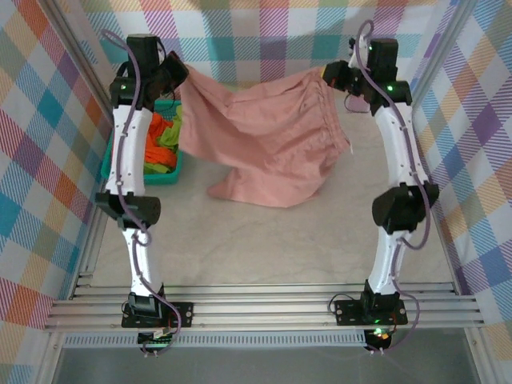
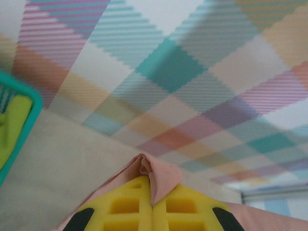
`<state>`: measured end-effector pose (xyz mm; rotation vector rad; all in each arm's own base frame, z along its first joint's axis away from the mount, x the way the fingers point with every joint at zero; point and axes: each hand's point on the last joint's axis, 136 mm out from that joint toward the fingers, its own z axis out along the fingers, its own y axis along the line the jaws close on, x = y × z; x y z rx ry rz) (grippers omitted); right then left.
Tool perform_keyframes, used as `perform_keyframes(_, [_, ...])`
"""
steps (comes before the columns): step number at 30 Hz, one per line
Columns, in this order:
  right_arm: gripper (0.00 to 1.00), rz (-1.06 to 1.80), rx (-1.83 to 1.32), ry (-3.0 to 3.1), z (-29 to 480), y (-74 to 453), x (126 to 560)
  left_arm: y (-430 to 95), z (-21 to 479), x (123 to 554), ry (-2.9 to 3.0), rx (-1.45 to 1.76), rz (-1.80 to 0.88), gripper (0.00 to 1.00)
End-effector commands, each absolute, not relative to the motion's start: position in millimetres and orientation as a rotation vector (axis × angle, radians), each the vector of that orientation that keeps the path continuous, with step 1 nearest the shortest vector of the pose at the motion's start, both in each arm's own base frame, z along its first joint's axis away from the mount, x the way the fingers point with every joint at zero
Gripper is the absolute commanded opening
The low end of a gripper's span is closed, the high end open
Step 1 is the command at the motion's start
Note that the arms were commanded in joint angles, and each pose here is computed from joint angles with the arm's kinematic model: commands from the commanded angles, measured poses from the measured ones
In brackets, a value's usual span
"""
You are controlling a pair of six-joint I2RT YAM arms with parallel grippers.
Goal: Fold and stack the shorts
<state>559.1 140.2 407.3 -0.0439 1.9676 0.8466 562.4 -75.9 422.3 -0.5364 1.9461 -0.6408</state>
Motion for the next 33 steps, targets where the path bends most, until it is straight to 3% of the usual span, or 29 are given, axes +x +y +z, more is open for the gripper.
perform_keyframes(1, [0.00,0.905,-0.137,1.694,512.3,145.2,535.9,-45.3,511.6,548.0,1.664,-0.562,-0.767,0.00])
perform_keyframes(6, [0.00,0.976,-0.151,1.453,576.0,125.0,526.1,-21.3,594.7,509.8,1.421,-0.504,-0.806,0.00])
perform_keyframes(12, [0.00,0.908,-0.208,1.431,587.2,106.3,510.5,-30.6,643.3,443.0,1.364,-0.360,-0.778,0.00])
perform_keyframes(18, [0.00,0.874,-0.291,1.553,527.0,112.2,506.0,-72.3,578.8,416.8,1.548,-0.213,-0.705,0.00])
perform_keyframes(22, [0.00,0.822,-0.319,1.636,472.2,111.3,488.7,-83.3,500.9,391.0,1.674,-0.217,-0.647,0.00])
perform_keyframes(28, [0.00,0.765,-0.325,1.767,385.6,107.5,434.3,-76.2,401.0,341.9,1.788,-0.315,-0.657,0.00])
perform_keyframes(33, [0.00,0.736,-0.225,1.933,312.7,98.3,376.6,-86.3,346.5,299.2,1.876,-0.330,-0.688,0.00])
